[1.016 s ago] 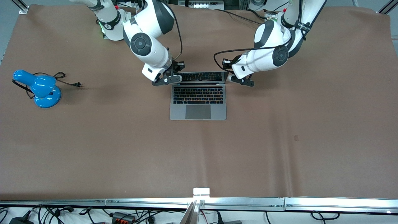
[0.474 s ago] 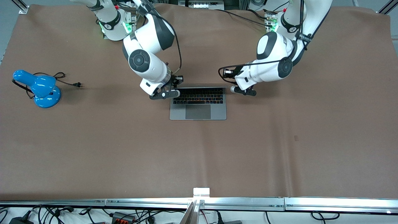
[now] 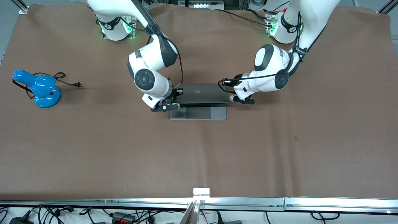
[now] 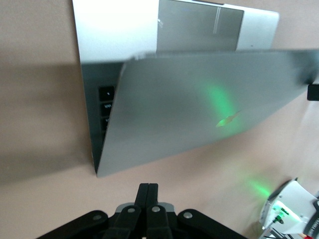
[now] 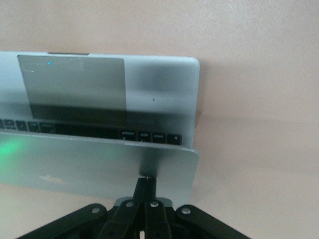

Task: Close laptop with both arms from behind
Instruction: 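Push the lid down toward the keyboard with both grippers, then press both grippers on the closed lid to seat it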

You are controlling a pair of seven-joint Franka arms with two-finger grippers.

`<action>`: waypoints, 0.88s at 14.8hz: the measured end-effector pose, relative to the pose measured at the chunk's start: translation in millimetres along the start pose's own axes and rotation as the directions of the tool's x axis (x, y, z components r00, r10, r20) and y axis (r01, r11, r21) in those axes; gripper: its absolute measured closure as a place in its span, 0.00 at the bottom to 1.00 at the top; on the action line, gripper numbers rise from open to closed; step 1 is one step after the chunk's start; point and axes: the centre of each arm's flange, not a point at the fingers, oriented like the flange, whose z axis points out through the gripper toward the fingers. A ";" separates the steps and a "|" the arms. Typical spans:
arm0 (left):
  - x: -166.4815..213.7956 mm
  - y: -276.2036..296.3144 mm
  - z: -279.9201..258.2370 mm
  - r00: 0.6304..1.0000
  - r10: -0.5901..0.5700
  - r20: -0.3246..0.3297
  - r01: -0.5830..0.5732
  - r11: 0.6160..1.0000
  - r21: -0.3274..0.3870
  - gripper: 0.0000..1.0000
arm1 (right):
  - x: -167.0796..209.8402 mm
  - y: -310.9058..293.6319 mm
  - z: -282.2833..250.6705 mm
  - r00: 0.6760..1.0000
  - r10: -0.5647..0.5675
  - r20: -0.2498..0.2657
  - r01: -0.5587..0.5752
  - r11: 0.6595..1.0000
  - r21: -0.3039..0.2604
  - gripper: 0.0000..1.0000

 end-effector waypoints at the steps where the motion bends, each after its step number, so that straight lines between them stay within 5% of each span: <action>1: 3.7 -1.7 3.3 1.000 0.008 0.000 -0.008 1.000 0.008 0.99 | 5.0 -0.8 5.0 1.000 0.001 0.001 -0.001 1.000 -0.003 0.99; 13: 24.8 -9.7 68.8 1.000 0.000 -0.028 0.002 0.998 0.064 0.99 | 34.6 3.9 70.0 1.000 -0.012 0.002 0.012 0.997 -0.074 0.99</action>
